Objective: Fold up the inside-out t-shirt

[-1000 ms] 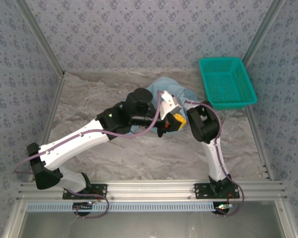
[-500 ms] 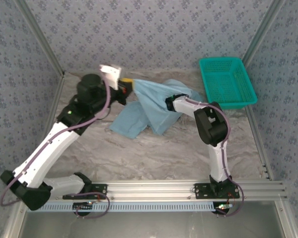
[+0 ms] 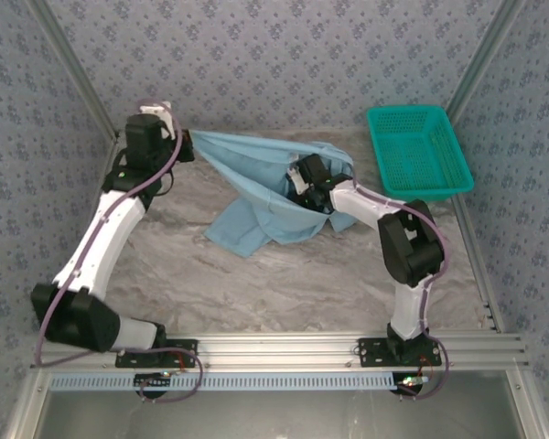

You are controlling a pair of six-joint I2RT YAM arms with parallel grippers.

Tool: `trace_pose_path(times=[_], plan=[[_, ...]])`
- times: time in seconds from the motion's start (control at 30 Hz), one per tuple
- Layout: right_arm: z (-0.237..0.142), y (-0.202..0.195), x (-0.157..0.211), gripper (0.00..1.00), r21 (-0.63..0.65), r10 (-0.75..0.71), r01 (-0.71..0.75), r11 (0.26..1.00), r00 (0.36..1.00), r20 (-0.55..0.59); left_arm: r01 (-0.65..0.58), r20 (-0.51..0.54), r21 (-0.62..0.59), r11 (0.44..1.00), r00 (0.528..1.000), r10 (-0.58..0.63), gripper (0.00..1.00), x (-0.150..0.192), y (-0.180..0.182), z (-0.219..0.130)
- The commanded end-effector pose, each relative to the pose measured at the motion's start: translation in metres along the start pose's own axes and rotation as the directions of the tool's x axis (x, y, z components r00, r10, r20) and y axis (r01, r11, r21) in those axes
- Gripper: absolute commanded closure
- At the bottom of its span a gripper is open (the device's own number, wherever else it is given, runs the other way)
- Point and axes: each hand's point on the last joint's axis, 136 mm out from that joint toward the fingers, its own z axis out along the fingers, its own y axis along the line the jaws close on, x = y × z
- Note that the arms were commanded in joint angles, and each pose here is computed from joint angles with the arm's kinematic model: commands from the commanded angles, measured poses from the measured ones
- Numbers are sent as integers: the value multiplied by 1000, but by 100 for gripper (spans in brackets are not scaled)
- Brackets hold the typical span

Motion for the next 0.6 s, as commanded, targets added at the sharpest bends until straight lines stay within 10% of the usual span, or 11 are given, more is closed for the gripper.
trace_pose_path(times=[0.0,0.33,0.57], plan=[[-40,46,-38,100,-178,-47,74,981,988,149,-4,-6,-6,1000,1000,4,100,5,2,26],[-123,94,-74,100,-409,28,115,905,945,327,-37,-173,-161,986,985,8,100,65,36,96],[-110,96,-48,100,-354,-67,167,920,958,278,10,-229,-324,946,969,-88,100,74,93,113]])
